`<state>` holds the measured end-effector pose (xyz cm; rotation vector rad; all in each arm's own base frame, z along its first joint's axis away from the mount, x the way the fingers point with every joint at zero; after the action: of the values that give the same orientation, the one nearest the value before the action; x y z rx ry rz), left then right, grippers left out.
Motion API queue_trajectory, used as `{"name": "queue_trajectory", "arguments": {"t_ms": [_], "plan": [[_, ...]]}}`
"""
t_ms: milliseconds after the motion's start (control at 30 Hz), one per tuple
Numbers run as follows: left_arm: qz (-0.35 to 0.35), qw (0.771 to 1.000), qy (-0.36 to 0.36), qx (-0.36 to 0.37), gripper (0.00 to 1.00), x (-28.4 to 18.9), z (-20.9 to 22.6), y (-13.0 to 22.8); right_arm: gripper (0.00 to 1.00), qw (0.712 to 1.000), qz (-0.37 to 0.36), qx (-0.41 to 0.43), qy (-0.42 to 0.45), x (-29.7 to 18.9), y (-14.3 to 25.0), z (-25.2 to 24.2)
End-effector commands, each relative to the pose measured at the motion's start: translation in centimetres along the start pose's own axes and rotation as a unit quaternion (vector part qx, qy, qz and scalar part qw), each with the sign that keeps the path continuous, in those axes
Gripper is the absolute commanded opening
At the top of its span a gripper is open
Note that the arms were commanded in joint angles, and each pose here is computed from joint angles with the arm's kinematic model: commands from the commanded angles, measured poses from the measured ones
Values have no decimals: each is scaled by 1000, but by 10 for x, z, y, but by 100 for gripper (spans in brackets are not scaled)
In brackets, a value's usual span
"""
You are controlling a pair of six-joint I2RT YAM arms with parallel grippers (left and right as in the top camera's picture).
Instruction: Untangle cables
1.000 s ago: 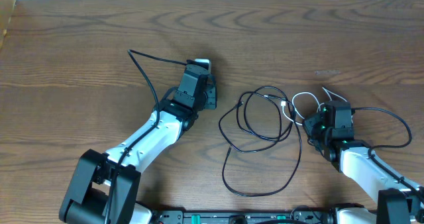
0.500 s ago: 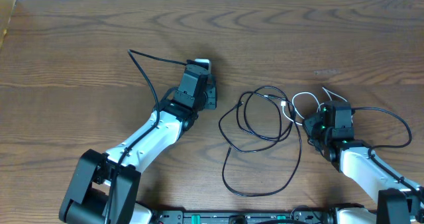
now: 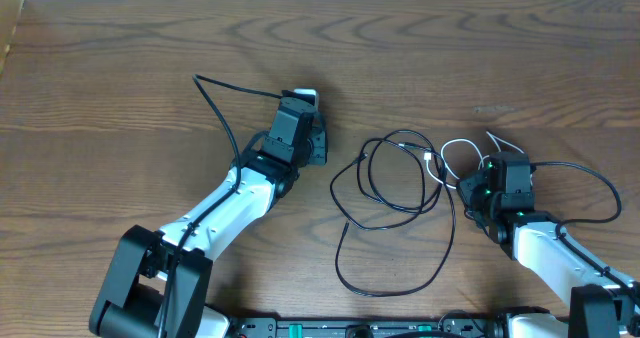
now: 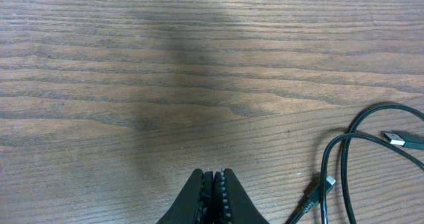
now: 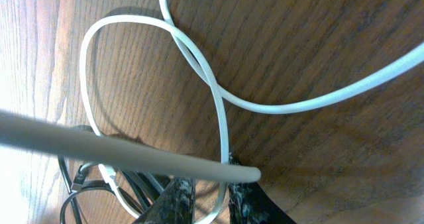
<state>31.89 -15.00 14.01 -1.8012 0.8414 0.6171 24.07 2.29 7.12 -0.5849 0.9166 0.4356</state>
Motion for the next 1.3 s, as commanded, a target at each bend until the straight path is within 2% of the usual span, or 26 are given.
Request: {"name": "queue_trajectory", "arguments": {"t_ms": [0, 700, 733, 800, 1067, 1267], "plan": [[-13, 1000, 5, 1, 8, -5, -3, -8, 17, 997, 35, -1, 66, 9, 22, -30], [-13, 1000, 5, 1, 9, -5, -3, -8, 17, 997, 35, -1, 66, 9, 22, -30], [-13, 1000, 5, 1, 8, -5, -3, -8, 17, 997, 35, -1, 66, 9, 22, -30], [-13, 1000, 5, 1, 8, -5, -3, -8, 1, 997, 34, -5, 64, 9, 21, -29], [-13, 1000, 5, 1, 9, -5, -3, -8, 1, 993, 16, -115, 16, 1, 11, -15], [-14, 1000, 5, 1, 8, -5, -3, -8, 1, 985, -1, -170, -2, -36, -14, 5]]}}
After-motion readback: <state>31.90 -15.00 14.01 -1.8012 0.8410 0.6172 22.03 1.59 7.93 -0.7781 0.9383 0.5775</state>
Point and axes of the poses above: each gripper's point midway between its finger pads, its own x axis out along the fingers, its own z axis along the line the jaws close on, y = z × x, the point moved 9 cm from there along -x, back along the fingers, and after that the axes turned 15 degrees about -x, right-handed, at the moved point
